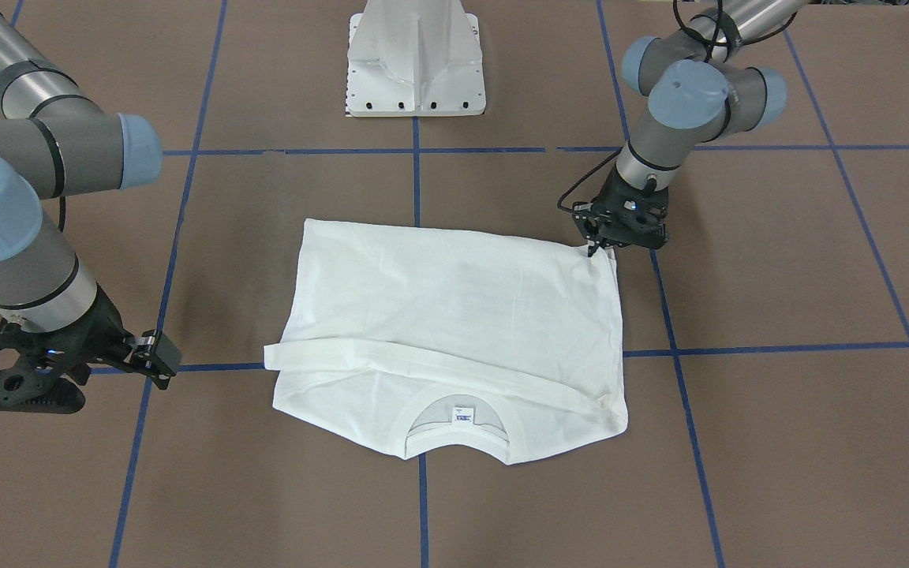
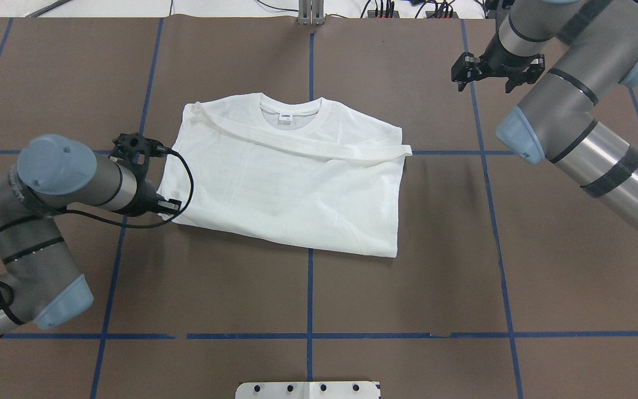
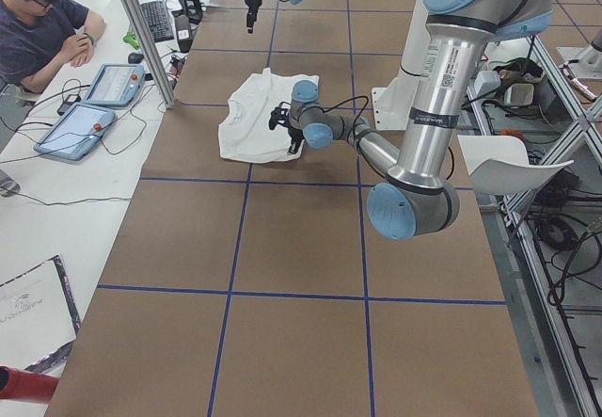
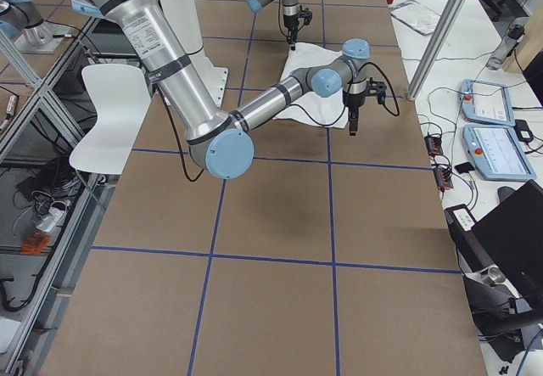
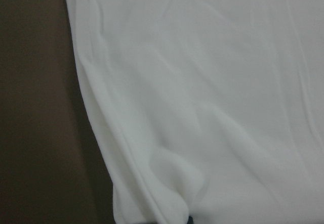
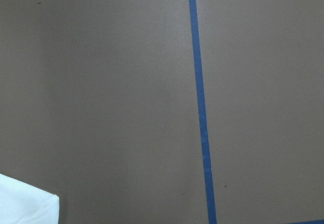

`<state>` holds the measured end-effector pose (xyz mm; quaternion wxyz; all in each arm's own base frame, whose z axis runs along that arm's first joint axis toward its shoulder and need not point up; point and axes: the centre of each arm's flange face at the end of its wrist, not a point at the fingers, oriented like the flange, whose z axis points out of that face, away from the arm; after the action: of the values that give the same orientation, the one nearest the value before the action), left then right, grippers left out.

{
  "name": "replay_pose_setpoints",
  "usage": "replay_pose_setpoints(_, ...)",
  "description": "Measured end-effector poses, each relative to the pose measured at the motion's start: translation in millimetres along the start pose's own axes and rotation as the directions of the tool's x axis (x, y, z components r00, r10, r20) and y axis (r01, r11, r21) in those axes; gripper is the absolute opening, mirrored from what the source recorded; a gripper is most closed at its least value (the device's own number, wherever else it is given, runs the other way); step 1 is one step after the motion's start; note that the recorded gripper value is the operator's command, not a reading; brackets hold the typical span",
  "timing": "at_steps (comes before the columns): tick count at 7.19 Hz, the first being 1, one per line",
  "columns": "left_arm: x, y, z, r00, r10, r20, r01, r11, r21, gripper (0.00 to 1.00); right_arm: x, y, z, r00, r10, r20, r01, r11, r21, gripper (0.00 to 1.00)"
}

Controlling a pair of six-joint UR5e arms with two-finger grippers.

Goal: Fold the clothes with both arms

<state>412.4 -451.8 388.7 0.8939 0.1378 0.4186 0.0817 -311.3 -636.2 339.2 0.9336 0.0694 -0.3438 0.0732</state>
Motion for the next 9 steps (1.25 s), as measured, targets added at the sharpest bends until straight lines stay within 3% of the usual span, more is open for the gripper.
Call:
replay_pose_setpoints(3, -82.9, -93.9, 9.2, 0.983, 0.058, 0.177, -0.073, 0.994, 0.082, 0.00, -2.5, 0.5, -0.2, 1.000, 0.000, 0.002, 0.000, 1.000, -0.001, 1.00)
replay_pose_setpoints(6, -104.4, -209.8, 32.0, 0.952, 0.035, 0.303, -0.079, 0.988, 0.135, 0.00, -37.8, 10.4, -6.5, 0.998, 0.061, 0.034, -0.061, 0.998, -0.001, 1.00)
replay_pose_setpoints(7, -113.1, -234.2, 36.4, 0.944, 0.043, 0.327, -0.097, 0.984, 0.150, 0.84, -66.3, 20.2, -9.6, 0.994, 0.089, 0.055, -0.089, 0.996, -0.006, 1.00)
replay_pose_setpoints(8, -130.3, -250.1, 31.9, 0.941, 0.064, 0.332, -0.126, 0.978, 0.169, 1.00, -99.6, 34.7, -10.5, 0.990, 0.117, 0.072, -0.117, 0.993, -0.011, 1.00)
replay_pose_setpoints(9, -143.3, -259.4, 21.0, 0.951, 0.080, 0.299, -0.140, 0.973, 0.184, 1.00, -134.2, 53.1, -8.0, 0.986, 0.149, 0.077, -0.149, 0.989, -0.004, 1.00)
